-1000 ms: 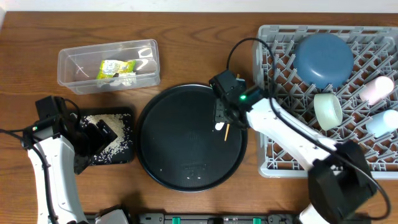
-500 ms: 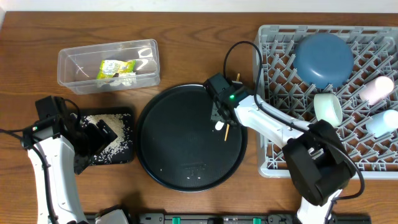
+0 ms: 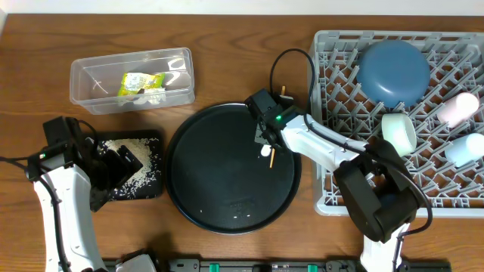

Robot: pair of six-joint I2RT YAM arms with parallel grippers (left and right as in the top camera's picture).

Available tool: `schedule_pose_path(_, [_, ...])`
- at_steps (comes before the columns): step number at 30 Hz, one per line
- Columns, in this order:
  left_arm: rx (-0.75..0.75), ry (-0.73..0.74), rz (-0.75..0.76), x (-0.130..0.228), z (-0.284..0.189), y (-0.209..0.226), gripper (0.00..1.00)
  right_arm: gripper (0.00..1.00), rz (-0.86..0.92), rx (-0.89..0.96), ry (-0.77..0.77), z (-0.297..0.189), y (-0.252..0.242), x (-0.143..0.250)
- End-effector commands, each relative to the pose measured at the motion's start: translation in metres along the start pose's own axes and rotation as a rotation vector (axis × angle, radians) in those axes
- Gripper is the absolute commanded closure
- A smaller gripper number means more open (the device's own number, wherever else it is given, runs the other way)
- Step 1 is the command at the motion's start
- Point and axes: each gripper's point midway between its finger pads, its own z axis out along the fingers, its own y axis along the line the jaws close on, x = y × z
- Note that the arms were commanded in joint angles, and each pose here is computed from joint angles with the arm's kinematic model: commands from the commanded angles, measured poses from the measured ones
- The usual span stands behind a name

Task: Sort waste into correct bins and load items into the dishwasher rack
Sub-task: 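Grasp chopstick and white spoon together with right gripper, then carry chopstick and spoon with right gripper and insert into rack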

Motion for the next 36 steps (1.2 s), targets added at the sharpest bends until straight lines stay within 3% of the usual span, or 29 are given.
schedule_pose_path(1, [-0.014,0.0,0.012,-0.001,-0.001,0.003,0.02,0.84,0.002,0.017,0.0,0.006,-0.002,-0.002])
schedule_pose_path(6, [-0.014,0.0,0.012,-0.001,-0.001,0.003,0.02,0.99,-0.059,0.018,0.001,0.006,-0.002,-0.002])
schedule_pose_path(16, [-0.014,-0.001,0.013,-0.001,-0.001,0.003,0.02,0.99,-0.198,0.002,0.125,-0.008,-0.007,0.024])
schedule_pose_path(29, [-0.014,-0.001,0.013,-0.001,-0.001,0.003,0.02,0.99,-0.304,-0.01,0.13,-0.07,-0.024,0.023])
schedule_pose_path(36, [-0.012,-0.004,0.013,-0.002,-0.001,0.002,0.02,0.99,-0.415,-0.028,0.117,-0.08,-0.022,0.024])
